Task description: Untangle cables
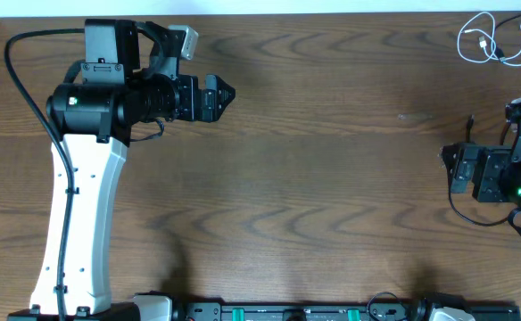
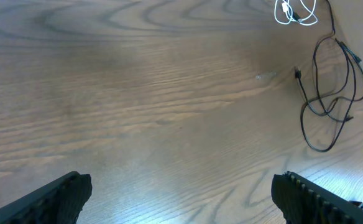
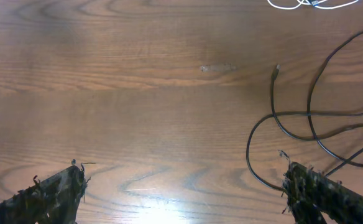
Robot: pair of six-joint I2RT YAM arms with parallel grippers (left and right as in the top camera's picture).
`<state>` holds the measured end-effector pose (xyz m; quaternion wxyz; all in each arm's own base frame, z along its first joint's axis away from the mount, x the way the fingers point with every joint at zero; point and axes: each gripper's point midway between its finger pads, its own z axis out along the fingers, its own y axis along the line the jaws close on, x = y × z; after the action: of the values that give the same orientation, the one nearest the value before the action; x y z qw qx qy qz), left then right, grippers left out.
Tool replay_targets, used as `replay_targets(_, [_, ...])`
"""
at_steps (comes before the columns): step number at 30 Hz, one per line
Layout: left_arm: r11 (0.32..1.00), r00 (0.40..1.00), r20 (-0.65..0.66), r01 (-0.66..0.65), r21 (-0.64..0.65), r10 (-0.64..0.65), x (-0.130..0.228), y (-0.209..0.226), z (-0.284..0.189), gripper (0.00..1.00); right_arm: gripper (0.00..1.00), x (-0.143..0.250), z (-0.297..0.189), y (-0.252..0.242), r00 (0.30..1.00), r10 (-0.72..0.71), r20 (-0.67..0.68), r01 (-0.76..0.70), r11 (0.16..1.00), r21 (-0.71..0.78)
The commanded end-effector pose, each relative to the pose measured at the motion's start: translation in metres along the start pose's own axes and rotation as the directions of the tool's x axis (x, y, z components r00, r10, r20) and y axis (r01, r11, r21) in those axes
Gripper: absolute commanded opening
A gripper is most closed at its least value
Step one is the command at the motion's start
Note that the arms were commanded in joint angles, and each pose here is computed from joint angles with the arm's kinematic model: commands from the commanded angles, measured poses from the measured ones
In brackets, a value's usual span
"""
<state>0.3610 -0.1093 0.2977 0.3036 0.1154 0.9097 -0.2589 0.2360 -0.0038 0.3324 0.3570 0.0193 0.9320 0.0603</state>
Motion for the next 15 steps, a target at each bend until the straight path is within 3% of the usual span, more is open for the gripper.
replay_targets(1, [1.000,1.000,0.002,0.010,-0.007,-0.010,-0.002,0.002,0.000,0.98,0.99,-0.002,-0.003,0.001,1.000,-0.018,0.010,0.018,1.000,0.001])
replay_targets(15, [1.000,1.000,0.002,0.010,-0.007,-0.010,-0.002,0.002,0.000,0.98,0.99,0.007,-0.023,0.006,0.998,-0.029,0.061,0.029,1.000,0.004])
